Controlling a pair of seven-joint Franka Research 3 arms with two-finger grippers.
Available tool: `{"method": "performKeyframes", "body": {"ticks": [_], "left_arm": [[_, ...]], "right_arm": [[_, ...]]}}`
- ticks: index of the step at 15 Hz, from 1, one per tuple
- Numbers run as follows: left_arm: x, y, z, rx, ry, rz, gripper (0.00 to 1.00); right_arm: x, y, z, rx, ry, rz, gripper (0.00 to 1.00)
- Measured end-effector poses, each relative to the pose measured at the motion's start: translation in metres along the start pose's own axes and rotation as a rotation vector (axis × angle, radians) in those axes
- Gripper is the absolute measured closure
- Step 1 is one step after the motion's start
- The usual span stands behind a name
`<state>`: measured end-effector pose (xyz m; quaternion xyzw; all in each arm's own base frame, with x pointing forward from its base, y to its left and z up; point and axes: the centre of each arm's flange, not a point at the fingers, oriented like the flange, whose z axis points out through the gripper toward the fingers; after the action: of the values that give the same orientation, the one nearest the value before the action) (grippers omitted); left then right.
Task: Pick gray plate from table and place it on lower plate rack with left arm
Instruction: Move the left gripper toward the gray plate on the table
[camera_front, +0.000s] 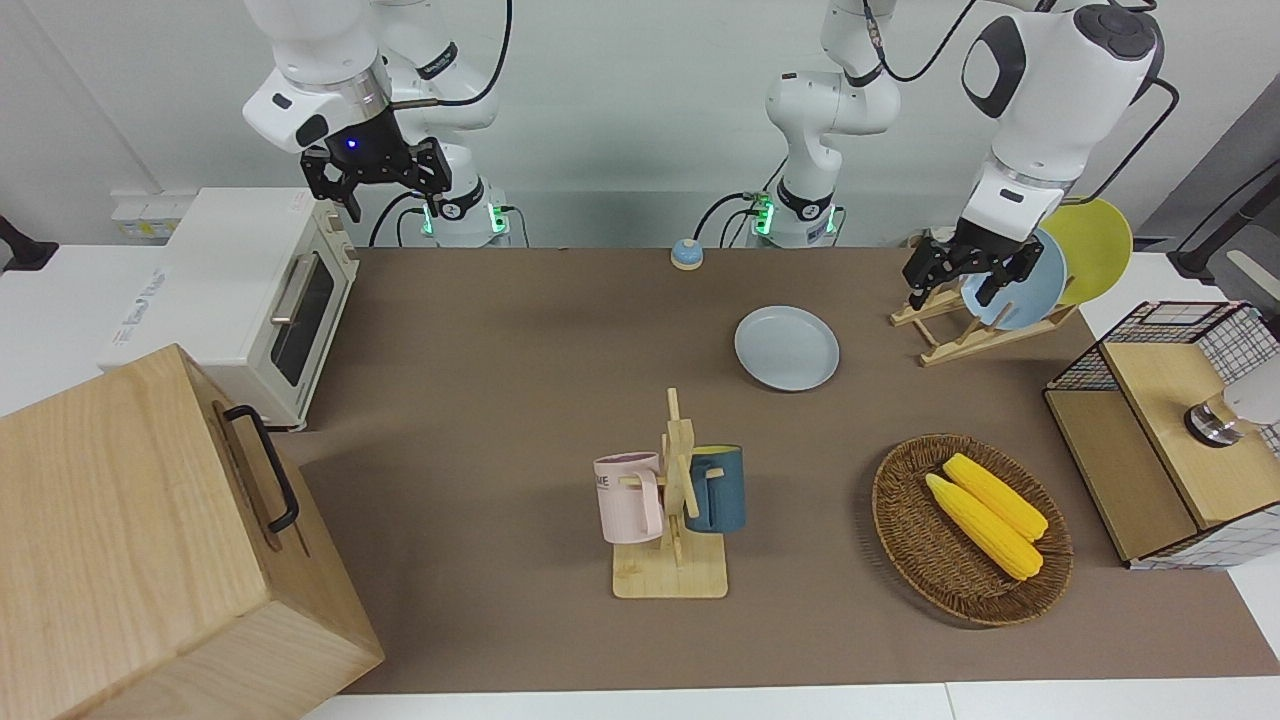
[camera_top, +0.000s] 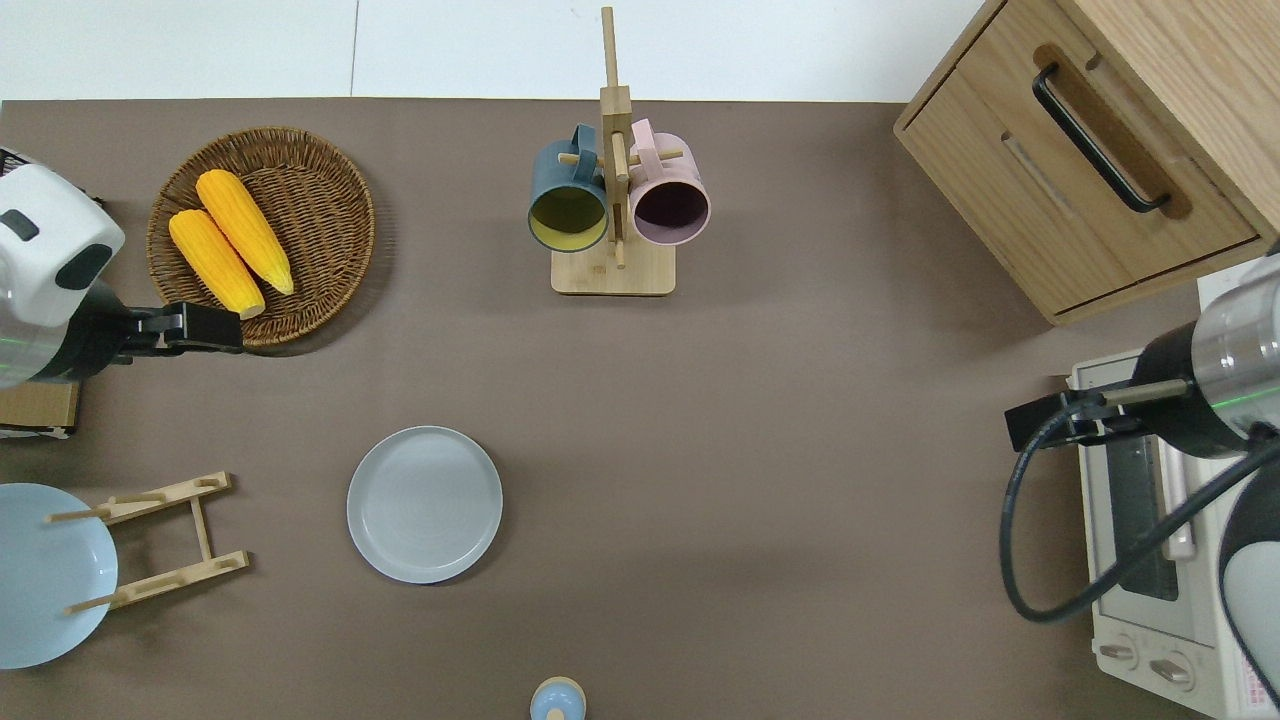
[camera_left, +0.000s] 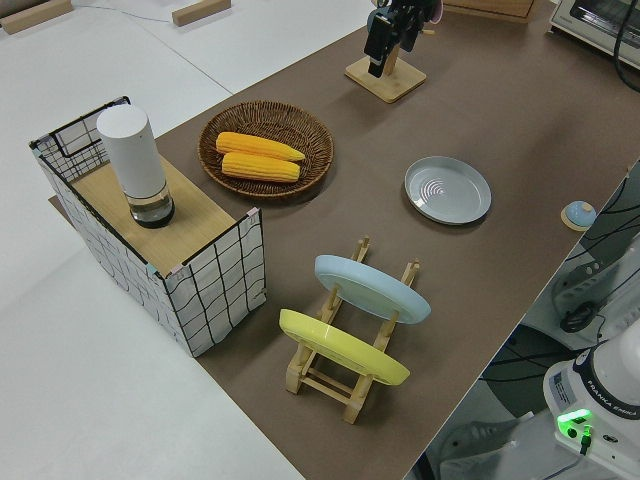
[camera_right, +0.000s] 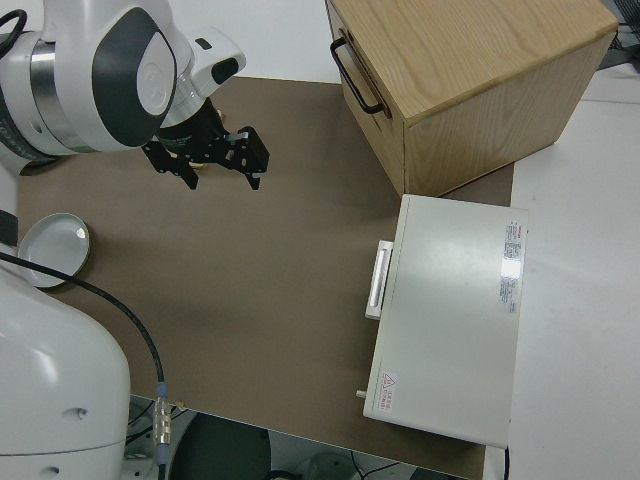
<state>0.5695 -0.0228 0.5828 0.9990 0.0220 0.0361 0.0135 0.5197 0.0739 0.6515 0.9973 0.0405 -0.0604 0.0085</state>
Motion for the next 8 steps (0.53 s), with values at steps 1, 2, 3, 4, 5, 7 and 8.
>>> {"method": "performKeyframes", "body": {"ticks": [1,2,3,4,5,7,8], "left_arm": [[0.0,0.0,0.001,0.0,-0.002,0.0,0.0],[0.0,0.0,0.002,0.001,-0.007,-0.001,0.0],[-0.001,0.0,0.005,0.001,-0.013,-0.002,0.0],[-0.001,0.0,0.007,0.002,-0.018,-0.004,0.0],[-0.001,0.0,0.009,0.002,-0.022,-0.007,0.0],[-0.001,0.002,0.012,0.003,-0.028,-0.008,0.0],[-0.001,0.002,0.013,0.003,-0.029,-0.007,0.0]], "right_arm": [[0.0,0.0,0.0,0.0,0.0,0.0,0.01],[0.0,0.0,0.0,0.0,0.0,0.0,0.01],[0.0,0.0,0.0,0.0,0.0,0.0,0.01],[0.0,0.0,0.0,0.0,0.0,0.0,0.01],[0.0,0.0,0.0,0.0,0.0,0.0,0.01],[0.0,0.0,0.0,0.0,0.0,0.0,0.01],[0.0,0.0,0.0,0.0,0.0,0.0,0.01]]}}
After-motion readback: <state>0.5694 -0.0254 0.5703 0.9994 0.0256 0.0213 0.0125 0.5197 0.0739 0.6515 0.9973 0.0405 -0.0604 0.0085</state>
